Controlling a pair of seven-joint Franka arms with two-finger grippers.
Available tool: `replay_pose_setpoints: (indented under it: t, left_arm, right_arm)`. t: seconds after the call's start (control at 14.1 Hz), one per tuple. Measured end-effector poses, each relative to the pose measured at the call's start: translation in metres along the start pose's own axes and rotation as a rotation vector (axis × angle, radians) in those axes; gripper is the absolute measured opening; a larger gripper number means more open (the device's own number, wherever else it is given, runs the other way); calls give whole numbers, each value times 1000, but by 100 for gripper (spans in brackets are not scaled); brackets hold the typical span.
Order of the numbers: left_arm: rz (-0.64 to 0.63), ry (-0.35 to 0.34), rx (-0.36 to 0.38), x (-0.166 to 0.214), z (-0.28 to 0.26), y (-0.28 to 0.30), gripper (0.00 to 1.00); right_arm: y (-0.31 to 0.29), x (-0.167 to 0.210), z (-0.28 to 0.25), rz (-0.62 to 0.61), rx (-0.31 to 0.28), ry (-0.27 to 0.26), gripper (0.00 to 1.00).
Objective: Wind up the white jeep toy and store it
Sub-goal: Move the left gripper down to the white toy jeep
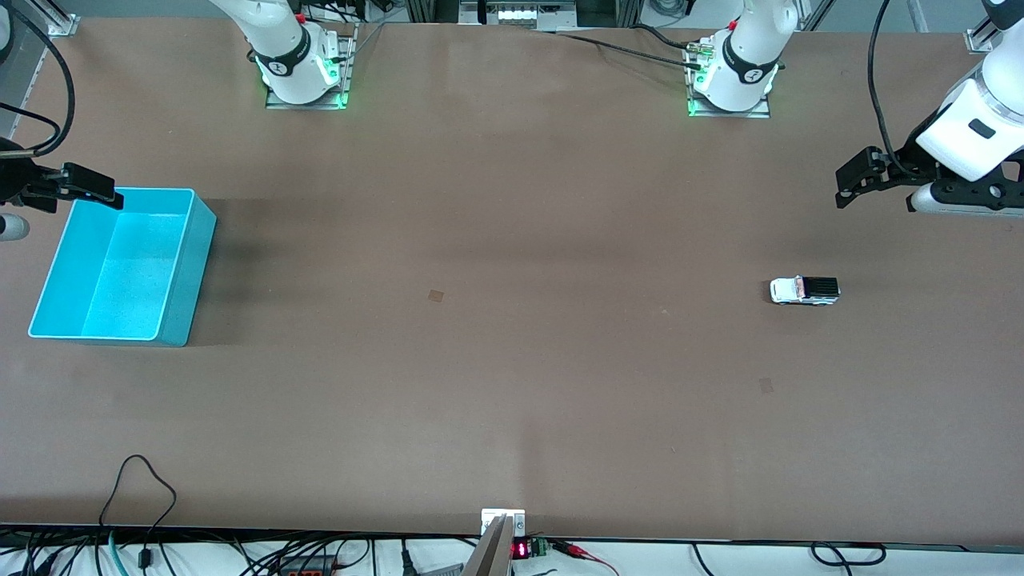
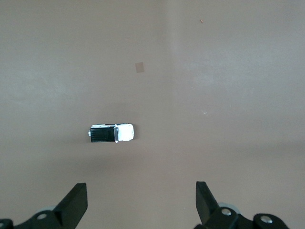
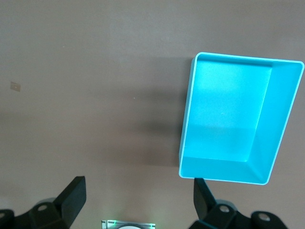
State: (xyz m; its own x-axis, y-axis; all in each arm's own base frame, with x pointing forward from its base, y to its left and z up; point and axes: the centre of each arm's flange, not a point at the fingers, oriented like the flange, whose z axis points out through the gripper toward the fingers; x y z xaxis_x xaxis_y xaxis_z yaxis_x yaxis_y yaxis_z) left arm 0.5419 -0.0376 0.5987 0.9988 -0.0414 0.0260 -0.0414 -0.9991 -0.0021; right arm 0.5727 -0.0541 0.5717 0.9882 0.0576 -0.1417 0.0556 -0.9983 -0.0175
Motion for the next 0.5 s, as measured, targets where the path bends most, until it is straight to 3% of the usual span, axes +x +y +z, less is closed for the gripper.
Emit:
replay_pose_setpoints:
  t: [0.5]
  left_arm:
    - [-5, -7, 2, -4, -3, -2, 100]
  right_arm:
    - [1, 0, 0, 1, 0, 1, 100]
